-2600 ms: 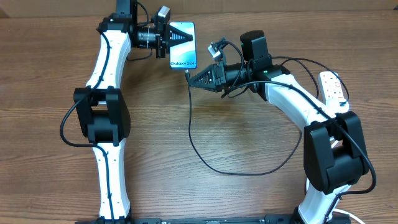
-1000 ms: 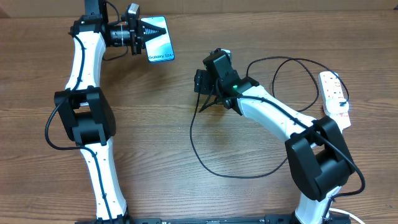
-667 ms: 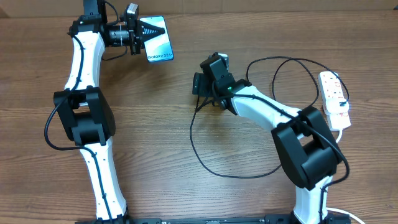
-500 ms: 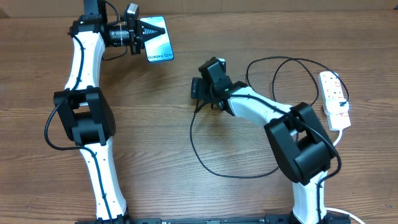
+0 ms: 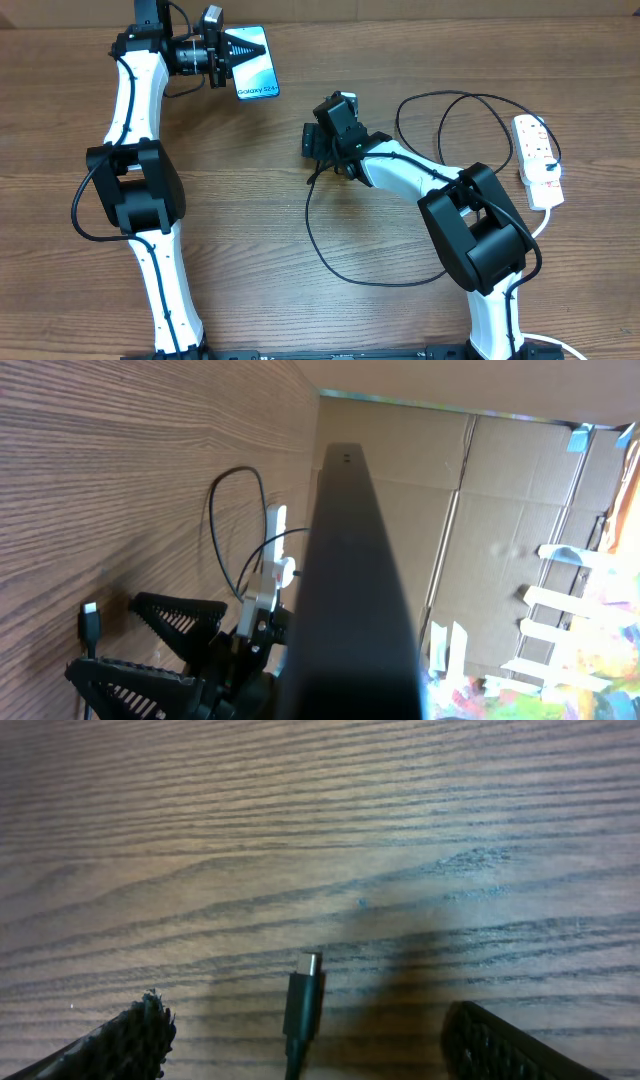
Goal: Plug charger to phone and switch on socket
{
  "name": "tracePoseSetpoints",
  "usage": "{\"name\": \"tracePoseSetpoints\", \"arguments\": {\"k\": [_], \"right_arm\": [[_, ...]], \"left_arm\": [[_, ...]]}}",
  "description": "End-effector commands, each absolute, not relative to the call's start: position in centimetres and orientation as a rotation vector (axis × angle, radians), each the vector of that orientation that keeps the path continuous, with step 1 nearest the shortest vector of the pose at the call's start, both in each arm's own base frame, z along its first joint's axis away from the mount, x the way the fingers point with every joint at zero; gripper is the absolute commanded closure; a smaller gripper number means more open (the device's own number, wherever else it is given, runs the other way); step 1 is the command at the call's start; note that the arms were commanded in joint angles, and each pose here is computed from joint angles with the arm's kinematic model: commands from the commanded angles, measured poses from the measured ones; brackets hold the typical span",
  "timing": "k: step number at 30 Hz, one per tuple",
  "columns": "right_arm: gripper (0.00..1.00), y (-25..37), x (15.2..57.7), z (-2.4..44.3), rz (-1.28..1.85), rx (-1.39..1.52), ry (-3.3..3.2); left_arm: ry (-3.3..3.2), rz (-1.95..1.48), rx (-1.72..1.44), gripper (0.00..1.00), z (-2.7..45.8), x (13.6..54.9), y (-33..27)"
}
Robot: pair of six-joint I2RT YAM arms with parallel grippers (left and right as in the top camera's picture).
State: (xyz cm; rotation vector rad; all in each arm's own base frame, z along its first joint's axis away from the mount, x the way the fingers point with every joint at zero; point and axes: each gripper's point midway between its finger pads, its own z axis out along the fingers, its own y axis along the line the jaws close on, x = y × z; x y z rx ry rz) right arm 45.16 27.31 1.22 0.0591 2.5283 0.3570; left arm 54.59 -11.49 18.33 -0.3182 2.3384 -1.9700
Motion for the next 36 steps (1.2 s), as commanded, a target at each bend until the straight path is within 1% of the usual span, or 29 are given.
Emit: {"name": "tracePoseSetpoints", "arguments": {"k": [1, 4, 5, 6, 11, 12, 13, 14, 15, 16, 17, 19, 20, 23, 24, 27, 33, 36], "right_arm": [[0.12, 26.9, 43.6, -3.3, 0.317, 0.062, 2.627], [0.11, 26.9, 43.6, -3.3, 0.319, 0.061, 2.627], [0.04, 27.0, 43.6, -3.3, 0.321, 0.06, 2.626], [0.0, 27.0, 43.6, -3.3, 0.329, 0.059, 2.627], [0.0, 26.9, 43.8, -3.2, 0.339, 0.065, 2.624], [0.02, 26.8, 43.8, -3.2, 0.338, 0.068, 2.625], [0.07, 26.8, 43.9, -3.3, 0.337, 0.069, 2.625], [0.12, 26.8, 43.9, -3.3, 0.337, 0.07, 2.625], [0.21, 26.7, 43.9, -3.3, 0.337, 0.07, 2.626], [0.25, 26.7, 43.9, -3.3, 0.337, 0.07, 2.626], [0.36, 26.9, 43.8, -3.3, 0.337, 0.066, 2.626], [0.51, 27.1, 43.6, -3.5, 0.338, 0.059, 2.628], [0.56, 27.2, 43.5, -3.7, 0.334, 0.054, 2.63], [0.65, 27.3, 43.1, -4.6, 0.29, 0.044, 2.636], [0.71, 27.5, 42.8, -4.9, 0.288, 0.041, 2.642], [0.75, 28.1, 42.1, -5.3, 0.3, 0.066, 2.663], [0.82, 28.9, 40.6, -5.8, 0.269, 0.026, 2.691], [0.83, 28.4, 40.6, -5.9, 0.236, 0.031, 2.692]], "left_arm": [[2.293, -1.981, -0.227, 0.96, 20.6, 54.3, -11.7], [2.293, -1.981, -0.227, 0.96, 20.6, 54.3, -11.7], [2.293, -1.981, -0.227, 0.96, 20.6, 54.3, -11.8], [2.293, -1.981, -0.227, 0.96, 20.6, 54.3, -11.8], [2.293, -1.981, -0.227, 0.96, 20.6, 54.3, -11.8], [2.293, -1.981, -0.226, 0.96, 20.6, 54.3, -11.8], [2.293, -1.981, -0.226, 0.96, 20.6, 54.3, -11.8], [2.293, -1.98, -0.227, 0.96, 20.6, 54.3, -11.8], [2.293, -1.98, -0.226, 0.96, 20.6, 54.3, -11.8], [2.293, -1.98, -0.226, 0.96, 20.6, 54.3, -11.8], [2.293, -1.979, -0.225, 0.96, 20.6, 54.3, -11.8], [2.292, -1.977, -0.222, 0.96, 20.5, 54.3, -11.8], [2.292, -1.978, -0.222, 0.96, 20.6, 54.3, -11.8], [2.292, -1.978, -0.222, 0.96, 20.6, 54.3, -11.8], [2.292, -1.979, -0.222, 0.96, 20.6, 54.3, -11.8], [2.291, -1.978, -0.222, 0.96, 20.6, 54.3, -11.8], [2.292, -1.979, -0.222, 0.96, 20.6, 54.3, -11.8], [2.291, -1.98, -0.222, 0.96, 20.6, 54.3, -11.8]]}}
